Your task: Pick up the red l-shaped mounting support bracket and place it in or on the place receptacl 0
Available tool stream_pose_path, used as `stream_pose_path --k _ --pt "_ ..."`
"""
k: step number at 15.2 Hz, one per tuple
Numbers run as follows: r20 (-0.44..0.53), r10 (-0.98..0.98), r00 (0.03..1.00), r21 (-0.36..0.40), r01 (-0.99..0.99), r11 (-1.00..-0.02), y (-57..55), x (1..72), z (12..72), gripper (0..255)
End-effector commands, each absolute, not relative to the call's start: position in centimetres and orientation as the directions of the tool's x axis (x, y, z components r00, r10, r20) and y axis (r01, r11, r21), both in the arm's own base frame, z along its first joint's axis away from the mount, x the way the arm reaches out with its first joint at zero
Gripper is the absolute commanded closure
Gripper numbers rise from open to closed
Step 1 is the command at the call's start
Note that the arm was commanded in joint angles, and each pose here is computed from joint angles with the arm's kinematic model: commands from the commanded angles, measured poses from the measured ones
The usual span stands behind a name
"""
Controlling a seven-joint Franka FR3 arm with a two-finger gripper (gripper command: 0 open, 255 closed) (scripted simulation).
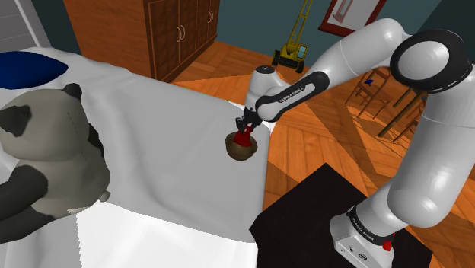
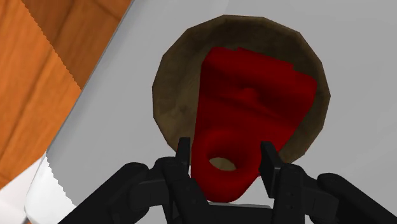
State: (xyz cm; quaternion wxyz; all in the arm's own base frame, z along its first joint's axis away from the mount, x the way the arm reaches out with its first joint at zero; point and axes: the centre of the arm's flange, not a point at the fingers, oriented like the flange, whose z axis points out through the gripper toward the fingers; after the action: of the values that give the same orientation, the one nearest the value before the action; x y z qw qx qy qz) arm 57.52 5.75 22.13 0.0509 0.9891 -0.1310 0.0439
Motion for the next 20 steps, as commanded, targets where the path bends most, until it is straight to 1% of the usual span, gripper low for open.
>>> stream_pose_path --k 1,4,11,12,17,20 --pt "0.101 -0.255 0.962 0.089 -0.264 -0.961 5.7 57.6 21.1 255" --pt "0.101 -0.255 0.962 0.089 -0.264 -0.961 5.7 57.6 19.8 255" --pt "0.101 -0.255 0.962 0.089 -0.264 -0.961 5.7 57.6 19.8 255" --pt "0.101 -0.255 0.962 0.089 -0.264 -0.961 5.7 57.6 19.8 0" --pt "0.101 -0.255 0.962 0.089 -0.264 -0.961 5.7 57.6 19.8 0" --pt "0.101 -0.255 0.962 0.089 -0.264 -0.961 6.2 57.3 23.7 0"
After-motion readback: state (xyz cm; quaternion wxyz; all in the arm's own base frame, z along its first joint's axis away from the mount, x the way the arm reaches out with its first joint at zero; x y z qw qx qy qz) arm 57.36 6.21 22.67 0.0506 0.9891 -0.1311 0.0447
